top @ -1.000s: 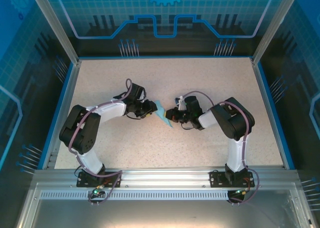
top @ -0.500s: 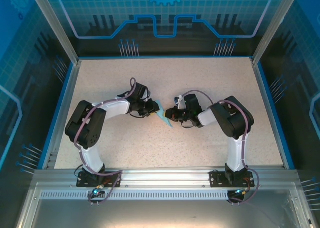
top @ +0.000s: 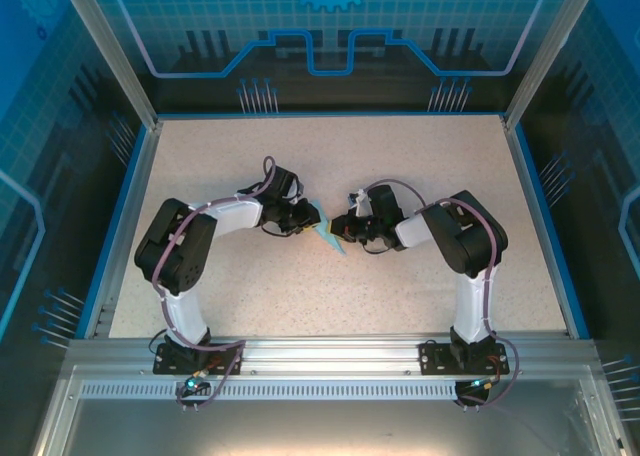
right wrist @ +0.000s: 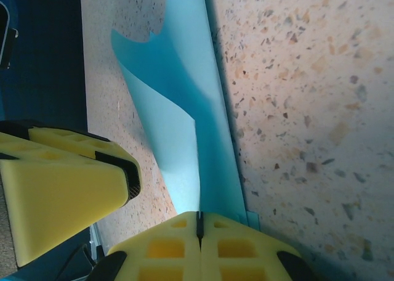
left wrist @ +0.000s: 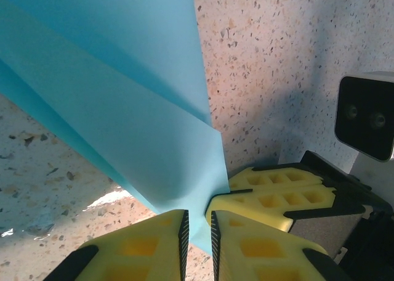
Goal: Fold a paper plane with a square sheet of paper (pick it up from the middle)
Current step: Fold the wing for the fifth time at the center of the table.
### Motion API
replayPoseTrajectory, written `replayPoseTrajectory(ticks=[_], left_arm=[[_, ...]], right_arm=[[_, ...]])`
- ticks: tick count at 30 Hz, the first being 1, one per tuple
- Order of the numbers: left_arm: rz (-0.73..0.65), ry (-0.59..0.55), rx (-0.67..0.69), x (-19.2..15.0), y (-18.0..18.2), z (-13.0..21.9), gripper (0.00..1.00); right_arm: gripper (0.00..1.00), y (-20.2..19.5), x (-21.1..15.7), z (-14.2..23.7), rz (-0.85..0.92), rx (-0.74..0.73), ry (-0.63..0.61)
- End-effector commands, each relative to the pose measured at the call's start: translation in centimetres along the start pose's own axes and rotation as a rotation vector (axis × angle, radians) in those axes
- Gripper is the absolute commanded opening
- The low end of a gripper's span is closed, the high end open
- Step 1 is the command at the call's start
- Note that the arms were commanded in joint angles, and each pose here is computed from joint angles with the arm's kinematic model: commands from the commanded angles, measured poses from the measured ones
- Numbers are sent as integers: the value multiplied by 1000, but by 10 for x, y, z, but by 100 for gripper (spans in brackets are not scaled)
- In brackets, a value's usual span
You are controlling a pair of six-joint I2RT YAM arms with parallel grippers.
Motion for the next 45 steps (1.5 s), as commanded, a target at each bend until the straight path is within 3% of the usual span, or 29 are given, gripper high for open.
replayPoseTrajectory(ticks=[1,45], left_arm=[[-38,28,-18,1,-8,-6,21],[-7,19,104,5,15,-24,17]], right_arm=[[0,-41,-13,-5,-123,-178,33],[1,-56,-24,-6,-181,-241,91]])
Point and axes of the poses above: each hand's point on the last joint's axis, 136 mm out from that joint toward the fingers, its own z axis back along the fingers, its own y axis along the line the jaws close on, x = y × z, the point moved 9 cm from there along z, back along the fingers, and after that the axes turned 10 degrees about z, right-handed, at the moved point
